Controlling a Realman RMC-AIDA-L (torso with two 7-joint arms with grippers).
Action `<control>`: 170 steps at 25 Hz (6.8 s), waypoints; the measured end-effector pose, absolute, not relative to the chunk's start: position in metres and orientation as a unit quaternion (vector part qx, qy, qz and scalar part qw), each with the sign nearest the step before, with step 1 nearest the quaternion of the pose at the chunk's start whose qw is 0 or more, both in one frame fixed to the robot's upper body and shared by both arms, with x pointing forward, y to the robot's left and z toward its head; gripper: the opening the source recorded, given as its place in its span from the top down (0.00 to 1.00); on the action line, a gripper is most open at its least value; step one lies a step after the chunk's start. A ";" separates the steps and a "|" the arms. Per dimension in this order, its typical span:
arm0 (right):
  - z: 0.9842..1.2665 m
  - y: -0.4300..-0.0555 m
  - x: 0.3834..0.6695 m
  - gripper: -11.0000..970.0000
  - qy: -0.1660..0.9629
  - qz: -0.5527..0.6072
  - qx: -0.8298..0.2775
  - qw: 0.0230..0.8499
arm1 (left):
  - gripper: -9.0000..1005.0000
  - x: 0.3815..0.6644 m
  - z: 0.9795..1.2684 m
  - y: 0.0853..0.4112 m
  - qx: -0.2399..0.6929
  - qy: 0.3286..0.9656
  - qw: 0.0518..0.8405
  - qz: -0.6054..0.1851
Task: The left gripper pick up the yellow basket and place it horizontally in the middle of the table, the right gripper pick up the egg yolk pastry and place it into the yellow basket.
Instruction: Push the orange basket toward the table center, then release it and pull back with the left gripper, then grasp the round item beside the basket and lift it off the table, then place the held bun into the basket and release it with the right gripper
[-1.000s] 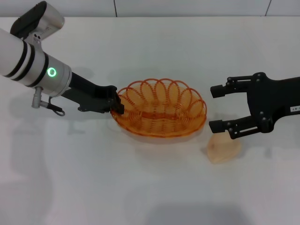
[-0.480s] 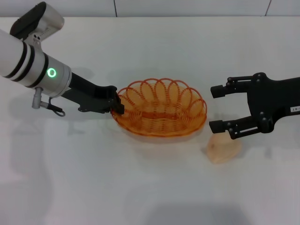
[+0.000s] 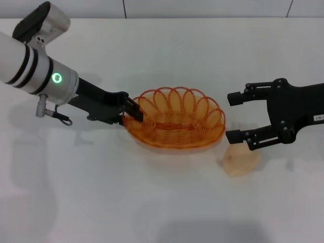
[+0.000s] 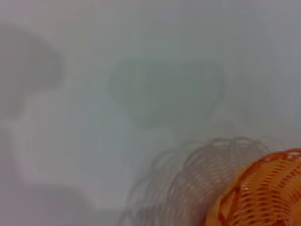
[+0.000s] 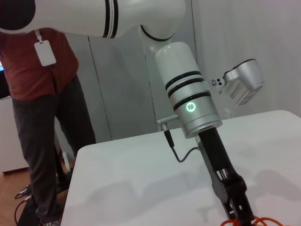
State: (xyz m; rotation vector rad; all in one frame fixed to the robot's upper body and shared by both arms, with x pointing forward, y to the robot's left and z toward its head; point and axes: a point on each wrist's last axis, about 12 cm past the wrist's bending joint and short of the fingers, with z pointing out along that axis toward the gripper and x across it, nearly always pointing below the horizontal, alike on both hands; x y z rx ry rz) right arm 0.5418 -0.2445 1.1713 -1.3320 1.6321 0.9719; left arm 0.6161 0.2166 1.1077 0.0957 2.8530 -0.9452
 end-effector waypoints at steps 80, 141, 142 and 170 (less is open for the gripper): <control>1.129 -0.260 0.548 0.17 0.764 0.284 -0.494 0.302 | 0.12 0.589 1.142 0.235 0.488 0.765 0.318 -0.276; 1.184 -0.190 0.565 0.89 0.729 0.248 -0.550 0.323 | 0.12 0.580 1.142 0.249 0.481 0.758 0.331 -0.289; 1.183 -0.186 0.567 0.90 0.727 0.247 -0.553 0.324 | 0.12 0.580 1.142 0.249 0.482 0.758 0.330 -0.289; 1.165 -0.142 0.582 0.89 0.715 0.226 -0.570 0.334 | 0.12 0.573 1.139 0.251 0.477 0.758 0.331 -0.298</control>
